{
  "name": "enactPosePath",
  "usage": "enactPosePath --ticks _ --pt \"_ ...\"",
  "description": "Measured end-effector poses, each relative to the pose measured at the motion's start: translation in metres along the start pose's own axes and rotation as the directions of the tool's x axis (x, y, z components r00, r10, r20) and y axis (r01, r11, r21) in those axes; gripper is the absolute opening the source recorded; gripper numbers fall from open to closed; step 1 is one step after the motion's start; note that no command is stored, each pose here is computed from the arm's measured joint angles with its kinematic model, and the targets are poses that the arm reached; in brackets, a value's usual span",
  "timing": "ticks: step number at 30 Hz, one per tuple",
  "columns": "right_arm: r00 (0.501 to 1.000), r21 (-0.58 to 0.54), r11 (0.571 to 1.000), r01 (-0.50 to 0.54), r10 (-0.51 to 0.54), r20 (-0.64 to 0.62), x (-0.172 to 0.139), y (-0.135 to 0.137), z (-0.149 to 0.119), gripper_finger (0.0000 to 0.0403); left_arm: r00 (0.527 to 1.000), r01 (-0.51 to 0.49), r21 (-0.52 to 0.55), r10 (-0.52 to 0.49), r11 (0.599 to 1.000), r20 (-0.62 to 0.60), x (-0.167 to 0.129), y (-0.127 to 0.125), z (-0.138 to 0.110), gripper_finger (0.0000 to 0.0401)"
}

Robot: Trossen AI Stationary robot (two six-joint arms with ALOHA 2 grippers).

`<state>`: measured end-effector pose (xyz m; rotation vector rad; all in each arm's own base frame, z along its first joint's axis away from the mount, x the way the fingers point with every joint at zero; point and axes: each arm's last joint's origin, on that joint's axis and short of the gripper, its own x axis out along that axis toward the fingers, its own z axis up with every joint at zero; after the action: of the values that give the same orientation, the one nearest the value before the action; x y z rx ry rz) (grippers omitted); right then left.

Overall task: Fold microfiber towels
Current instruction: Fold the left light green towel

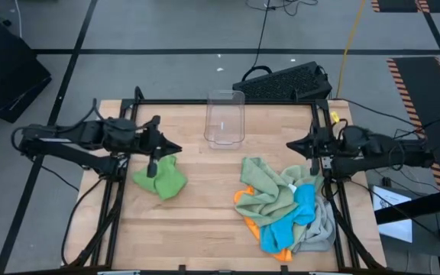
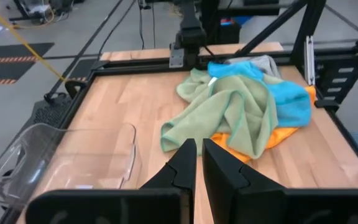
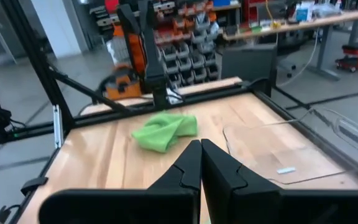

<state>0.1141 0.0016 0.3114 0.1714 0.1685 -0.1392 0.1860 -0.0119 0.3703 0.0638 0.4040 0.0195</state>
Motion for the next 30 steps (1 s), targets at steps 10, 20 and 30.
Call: enactPosePath --ticks 10,20,30 --pt "0.988 -0.025 0.999 0.028 -0.032 -0.153 0.015 0.016 0.064 0.0 1.0 0.0 0.035 0.001 0.999 -0.016 0.023 -0.002 0.001 0.0031" --pt "0.963 -0.049 0.999 0.016 -0.029 -0.266 0.048 0.022 0.057 0.0 0.996 -0.009 0.162 0.024 0.987 -0.089 0.083 -0.014 -0.007 0.0043" --pt "0.964 -0.091 0.996 0.009 -0.033 -0.263 0.073 0.039 0.032 0.0 0.979 -0.04 0.315 0.1 0.948 -0.176 0.172 -0.036 -0.041 0.0166"
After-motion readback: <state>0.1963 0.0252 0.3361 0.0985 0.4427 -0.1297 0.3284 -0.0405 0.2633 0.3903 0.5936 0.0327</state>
